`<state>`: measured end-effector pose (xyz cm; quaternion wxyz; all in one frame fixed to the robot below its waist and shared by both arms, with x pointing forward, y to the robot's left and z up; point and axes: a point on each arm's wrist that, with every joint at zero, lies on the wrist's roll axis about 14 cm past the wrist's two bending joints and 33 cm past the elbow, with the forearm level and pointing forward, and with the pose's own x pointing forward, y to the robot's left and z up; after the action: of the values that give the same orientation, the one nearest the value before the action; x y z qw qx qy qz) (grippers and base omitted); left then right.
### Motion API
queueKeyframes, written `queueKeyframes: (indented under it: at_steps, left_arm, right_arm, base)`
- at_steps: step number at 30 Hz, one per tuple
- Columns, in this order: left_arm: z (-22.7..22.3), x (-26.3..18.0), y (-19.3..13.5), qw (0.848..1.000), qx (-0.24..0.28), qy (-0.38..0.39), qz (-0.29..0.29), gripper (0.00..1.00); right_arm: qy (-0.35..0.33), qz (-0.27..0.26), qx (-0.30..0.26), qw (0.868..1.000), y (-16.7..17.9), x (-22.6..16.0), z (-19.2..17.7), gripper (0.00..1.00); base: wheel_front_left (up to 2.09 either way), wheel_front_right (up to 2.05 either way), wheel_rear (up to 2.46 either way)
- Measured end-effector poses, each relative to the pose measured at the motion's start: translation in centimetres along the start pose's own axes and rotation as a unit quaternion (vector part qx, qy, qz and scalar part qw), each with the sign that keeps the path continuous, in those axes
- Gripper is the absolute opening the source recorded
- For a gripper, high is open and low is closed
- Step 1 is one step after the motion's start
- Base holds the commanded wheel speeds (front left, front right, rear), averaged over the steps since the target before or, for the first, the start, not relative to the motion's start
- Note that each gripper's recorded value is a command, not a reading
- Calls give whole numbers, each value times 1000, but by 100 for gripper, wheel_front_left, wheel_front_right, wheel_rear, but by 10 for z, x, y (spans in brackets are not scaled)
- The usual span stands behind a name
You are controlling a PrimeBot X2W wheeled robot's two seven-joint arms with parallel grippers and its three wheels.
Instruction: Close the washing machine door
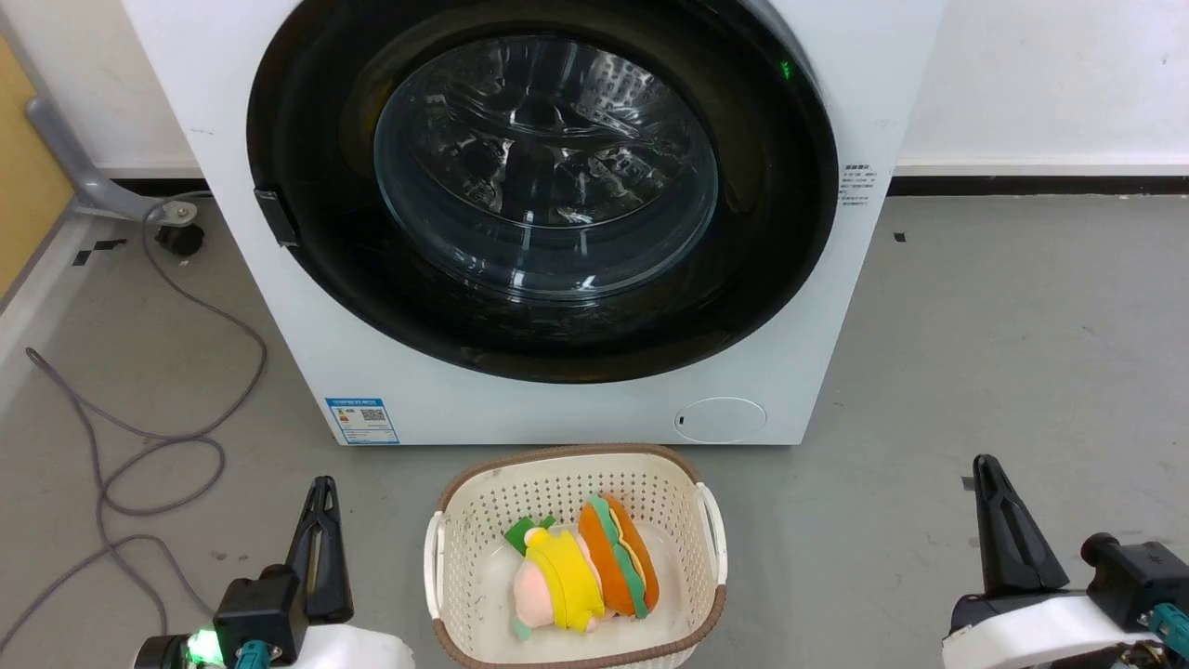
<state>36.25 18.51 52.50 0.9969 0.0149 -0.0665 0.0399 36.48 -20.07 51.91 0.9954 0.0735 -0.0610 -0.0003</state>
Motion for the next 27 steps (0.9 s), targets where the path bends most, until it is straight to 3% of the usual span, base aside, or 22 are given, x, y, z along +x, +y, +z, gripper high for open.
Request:
queueKeyframes:
  at_steps: [27]
  left_arm:
    - [-3,0,-1,1000,-2,18,-7,0]
  right_arm:
    - [16,17,-18,1000,10,3,0,0]
  base:
    - [0,0,0]
